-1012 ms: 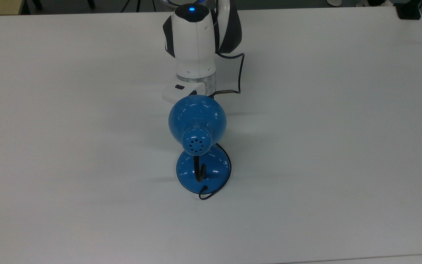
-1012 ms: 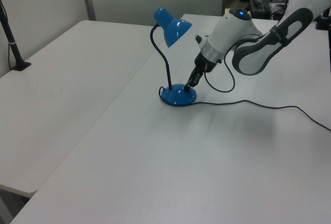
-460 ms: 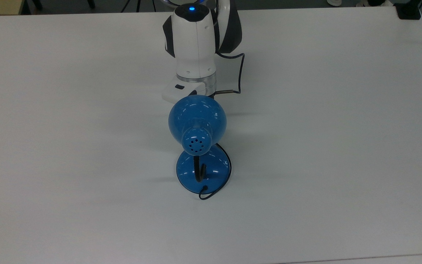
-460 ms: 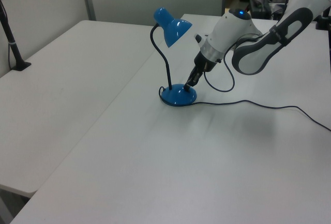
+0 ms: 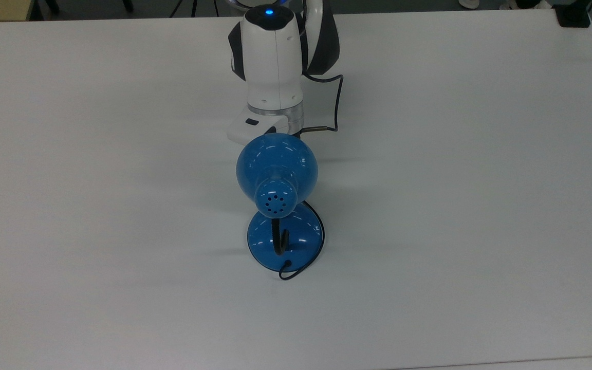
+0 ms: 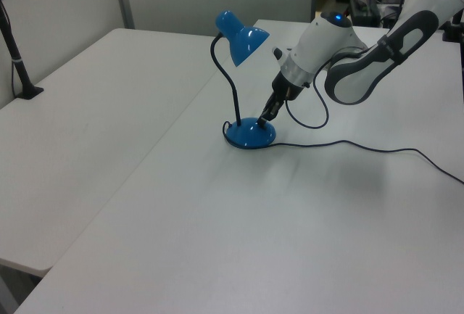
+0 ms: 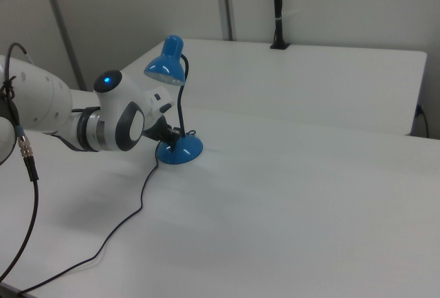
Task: Turn on the lamp
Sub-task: 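Hold the press on the switch until the lamp lights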
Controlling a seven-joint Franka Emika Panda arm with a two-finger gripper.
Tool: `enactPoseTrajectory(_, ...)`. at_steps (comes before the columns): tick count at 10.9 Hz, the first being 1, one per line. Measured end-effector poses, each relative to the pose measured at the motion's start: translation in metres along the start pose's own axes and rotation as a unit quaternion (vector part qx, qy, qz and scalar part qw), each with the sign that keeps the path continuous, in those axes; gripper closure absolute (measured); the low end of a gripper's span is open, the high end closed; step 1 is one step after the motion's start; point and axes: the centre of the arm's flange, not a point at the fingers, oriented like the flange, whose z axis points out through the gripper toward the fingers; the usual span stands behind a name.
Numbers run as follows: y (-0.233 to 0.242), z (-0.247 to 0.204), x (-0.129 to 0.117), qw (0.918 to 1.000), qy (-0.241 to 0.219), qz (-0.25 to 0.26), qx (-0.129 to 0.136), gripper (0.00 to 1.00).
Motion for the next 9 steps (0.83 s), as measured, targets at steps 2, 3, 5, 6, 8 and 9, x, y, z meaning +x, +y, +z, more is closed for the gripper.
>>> enactPoseTrajectory(2, 0.0001, 0.0018, 0.0005, 1.0, 0.0, 0.0, 0.0, 0.97)
enactPoseTrajectory(3, -0.0002, 0.0037, 0.0008, 1.0, 0.0, -0.004, -0.001, 0.97)
enactPoseTrajectory(5, -0.0008, 0.0047, 0.0024, 0.9999, 0.001, -0.01, -0.002, 0.97)
enactPoseTrajectory(6, -0.0006, 0.0054, 0.0034, 0.9999, 0.002, -0.01, -0.002, 0.97)
enactPoseTrajectory(8, -0.0001, 0.005, 0.0053, 0.9999, 0.004, -0.01, -0.002, 0.97)
enactPoseTrajectory(9, 0.0004, 0.0024, 0.0073, 0.9999, 0.006, -0.01, -0.003, 0.97)
